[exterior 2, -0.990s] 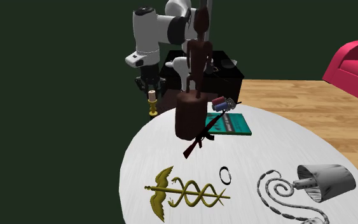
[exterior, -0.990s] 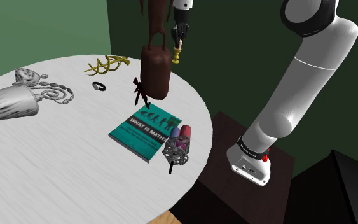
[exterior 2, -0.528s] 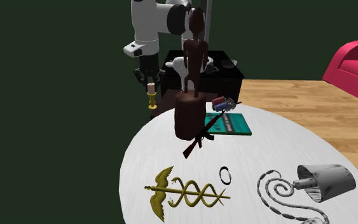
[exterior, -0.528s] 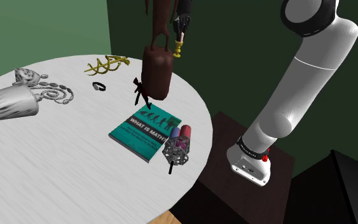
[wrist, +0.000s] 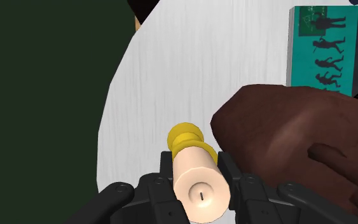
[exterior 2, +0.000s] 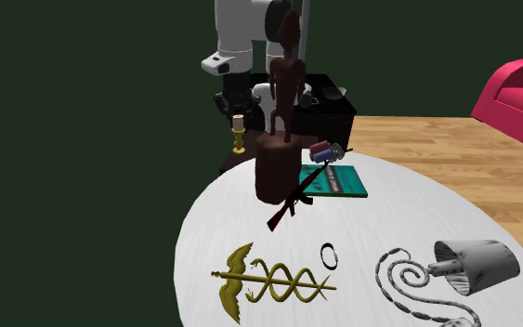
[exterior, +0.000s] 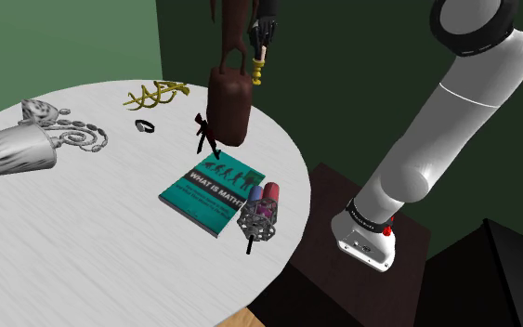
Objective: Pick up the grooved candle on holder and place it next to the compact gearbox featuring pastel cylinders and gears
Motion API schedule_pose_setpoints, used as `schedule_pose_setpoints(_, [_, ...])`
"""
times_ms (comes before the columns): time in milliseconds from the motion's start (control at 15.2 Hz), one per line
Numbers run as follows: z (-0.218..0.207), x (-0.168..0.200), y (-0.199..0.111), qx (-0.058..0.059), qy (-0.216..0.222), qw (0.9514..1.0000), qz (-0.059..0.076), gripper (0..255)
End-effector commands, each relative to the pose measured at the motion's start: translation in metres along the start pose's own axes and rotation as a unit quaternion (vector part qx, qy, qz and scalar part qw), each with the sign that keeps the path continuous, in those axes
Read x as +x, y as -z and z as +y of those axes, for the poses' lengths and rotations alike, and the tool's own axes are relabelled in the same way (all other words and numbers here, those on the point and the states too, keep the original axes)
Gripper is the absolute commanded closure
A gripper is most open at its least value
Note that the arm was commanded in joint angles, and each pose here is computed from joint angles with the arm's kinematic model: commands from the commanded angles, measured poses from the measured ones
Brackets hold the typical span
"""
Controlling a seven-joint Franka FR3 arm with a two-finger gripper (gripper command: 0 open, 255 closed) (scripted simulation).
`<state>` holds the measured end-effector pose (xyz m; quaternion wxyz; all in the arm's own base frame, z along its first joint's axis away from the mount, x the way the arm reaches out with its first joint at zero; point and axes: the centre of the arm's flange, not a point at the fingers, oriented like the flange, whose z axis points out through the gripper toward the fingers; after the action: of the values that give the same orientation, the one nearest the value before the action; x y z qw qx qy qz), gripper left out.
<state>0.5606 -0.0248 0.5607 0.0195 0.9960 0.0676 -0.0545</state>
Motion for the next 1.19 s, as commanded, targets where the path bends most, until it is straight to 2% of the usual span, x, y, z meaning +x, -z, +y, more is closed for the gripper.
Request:
schedule_pose_setpoints(0, [-0.025,-0.007,0.000,0.000,0.000,1.0000,0.000,255])
schedule_pose_setpoints(1122, [-0.240,-0.069,0.001,0.000,0.000,1.0000,0.000,255])
